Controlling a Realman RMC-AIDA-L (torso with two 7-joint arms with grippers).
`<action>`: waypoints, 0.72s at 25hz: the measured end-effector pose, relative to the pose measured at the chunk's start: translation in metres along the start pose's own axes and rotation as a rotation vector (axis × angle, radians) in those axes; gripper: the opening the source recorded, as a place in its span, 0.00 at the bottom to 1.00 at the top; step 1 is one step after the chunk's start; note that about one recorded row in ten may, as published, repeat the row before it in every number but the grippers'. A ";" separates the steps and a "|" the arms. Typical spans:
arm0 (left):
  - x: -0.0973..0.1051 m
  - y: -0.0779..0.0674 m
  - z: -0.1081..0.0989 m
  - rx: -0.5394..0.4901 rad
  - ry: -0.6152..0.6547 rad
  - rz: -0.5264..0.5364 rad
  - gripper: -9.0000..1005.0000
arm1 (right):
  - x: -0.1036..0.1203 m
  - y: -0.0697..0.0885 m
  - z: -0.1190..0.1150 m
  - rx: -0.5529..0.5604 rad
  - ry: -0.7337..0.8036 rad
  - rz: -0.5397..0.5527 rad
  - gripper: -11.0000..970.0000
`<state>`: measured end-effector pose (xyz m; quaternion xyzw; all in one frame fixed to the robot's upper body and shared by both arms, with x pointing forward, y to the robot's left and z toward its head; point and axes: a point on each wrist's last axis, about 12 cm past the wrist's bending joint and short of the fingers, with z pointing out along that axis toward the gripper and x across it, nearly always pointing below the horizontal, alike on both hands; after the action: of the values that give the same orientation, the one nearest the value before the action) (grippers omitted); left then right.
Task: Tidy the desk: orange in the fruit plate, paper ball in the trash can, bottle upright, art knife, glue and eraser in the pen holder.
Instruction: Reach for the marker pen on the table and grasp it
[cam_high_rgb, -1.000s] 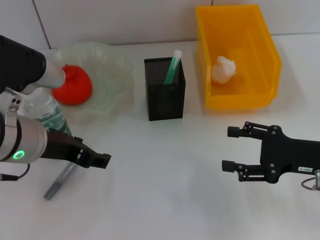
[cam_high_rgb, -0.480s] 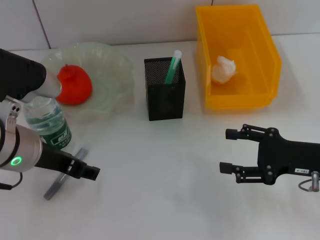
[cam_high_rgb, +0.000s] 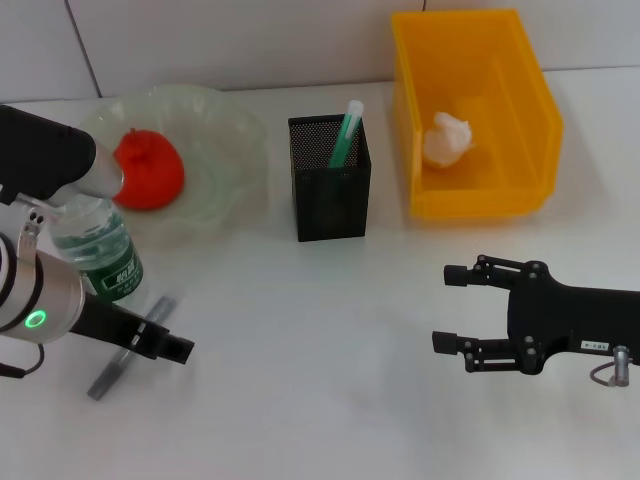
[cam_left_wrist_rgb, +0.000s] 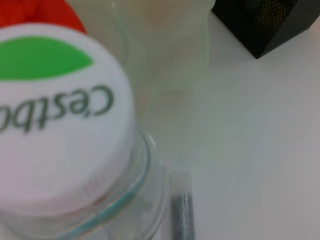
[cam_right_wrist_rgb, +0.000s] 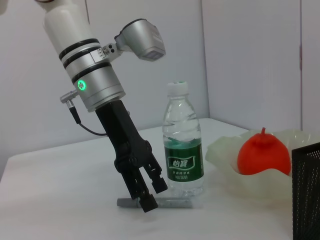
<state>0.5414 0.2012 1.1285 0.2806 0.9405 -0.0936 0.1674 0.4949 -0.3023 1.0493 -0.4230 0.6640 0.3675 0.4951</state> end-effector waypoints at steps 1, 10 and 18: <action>0.000 0.001 0.001 -0.005 0.005 0.000 0.81 | 0.000 0.000 0.000 0.000 0.001 0.000 0.85; -0.001 0.003 0.001 -0.026 0.015 0.001 0.81 | 0.001 0.000 0.000 0.001 0.005 0.001 0.85; 0.001 0.005 0.003 -0.024 0.030 -0.010 0.81 | 0.001 0.000 0.000 0.002 0.006 0.002 0.85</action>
<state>0.5444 0.2054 1.1244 0.2752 0.9453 -0.0788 0.1562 0.4946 -0.3021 1.0481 -0.4232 0.6661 0.3660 0.4932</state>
